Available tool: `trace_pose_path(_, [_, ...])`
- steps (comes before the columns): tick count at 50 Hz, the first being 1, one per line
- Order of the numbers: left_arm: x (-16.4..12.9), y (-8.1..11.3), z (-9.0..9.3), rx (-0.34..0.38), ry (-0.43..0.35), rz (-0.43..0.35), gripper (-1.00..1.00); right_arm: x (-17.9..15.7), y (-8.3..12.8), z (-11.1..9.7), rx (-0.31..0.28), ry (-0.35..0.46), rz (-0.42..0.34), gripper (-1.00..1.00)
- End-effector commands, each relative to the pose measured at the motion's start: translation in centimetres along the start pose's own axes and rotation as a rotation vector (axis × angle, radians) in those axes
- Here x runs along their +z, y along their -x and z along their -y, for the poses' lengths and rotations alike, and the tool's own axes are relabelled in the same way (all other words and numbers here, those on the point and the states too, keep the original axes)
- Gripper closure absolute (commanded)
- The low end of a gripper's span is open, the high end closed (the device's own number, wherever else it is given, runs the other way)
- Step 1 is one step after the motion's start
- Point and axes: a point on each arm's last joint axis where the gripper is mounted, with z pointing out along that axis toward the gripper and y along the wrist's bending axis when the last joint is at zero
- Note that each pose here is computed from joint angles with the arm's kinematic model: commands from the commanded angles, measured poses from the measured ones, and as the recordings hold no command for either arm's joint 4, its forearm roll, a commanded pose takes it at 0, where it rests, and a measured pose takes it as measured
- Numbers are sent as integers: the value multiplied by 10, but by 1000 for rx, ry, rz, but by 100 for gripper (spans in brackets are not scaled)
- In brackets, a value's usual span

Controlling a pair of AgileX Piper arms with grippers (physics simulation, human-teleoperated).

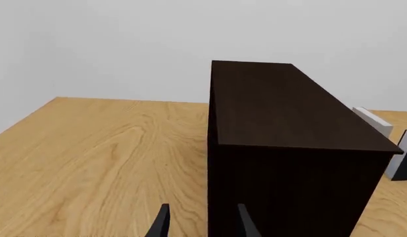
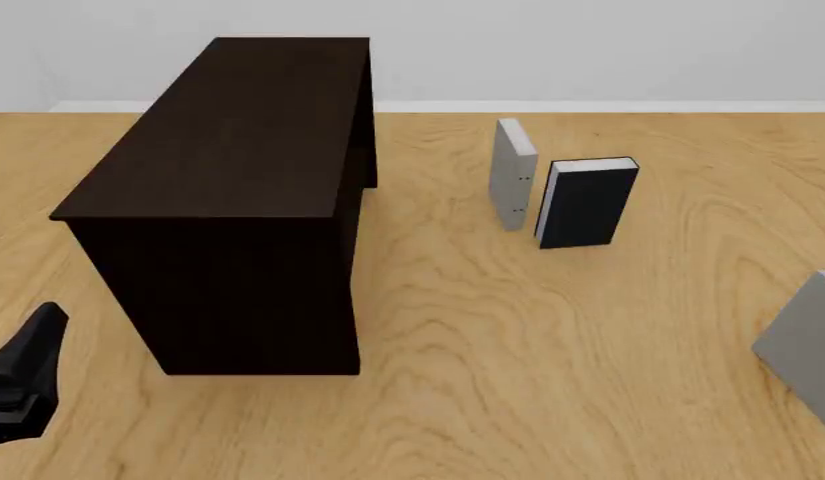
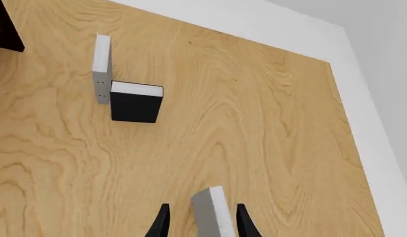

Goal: Pick up the book on the right and place it under the cabinet shelf.

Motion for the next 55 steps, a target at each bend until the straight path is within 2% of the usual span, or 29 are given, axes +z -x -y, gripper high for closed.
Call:
trace_pose_path(1, [0, 0, 0, -4, 1, -3, -100, 11, 19, 20, -29, -35, -88, -100])
trace_pose_path(8, [0, -1, 0, -8, 0, -2, -100, 28, 14, 29, -34, -58, -145, -100])
trace_pose_path(21, [-1, -1, 0, -9, 7, -1, -100, 61, -16, 37, -21, -86, -237, -100])
trace_pose_path(44, [-3, 0, 0, 0, 0, 2, -100, 92, -56, 28, 0, -60, -318, -100])
trace_pose_path(55, [-3, 0, 0, 2, -1, 2, -100, 103, -66, 30, 21, -65, -348, -100])
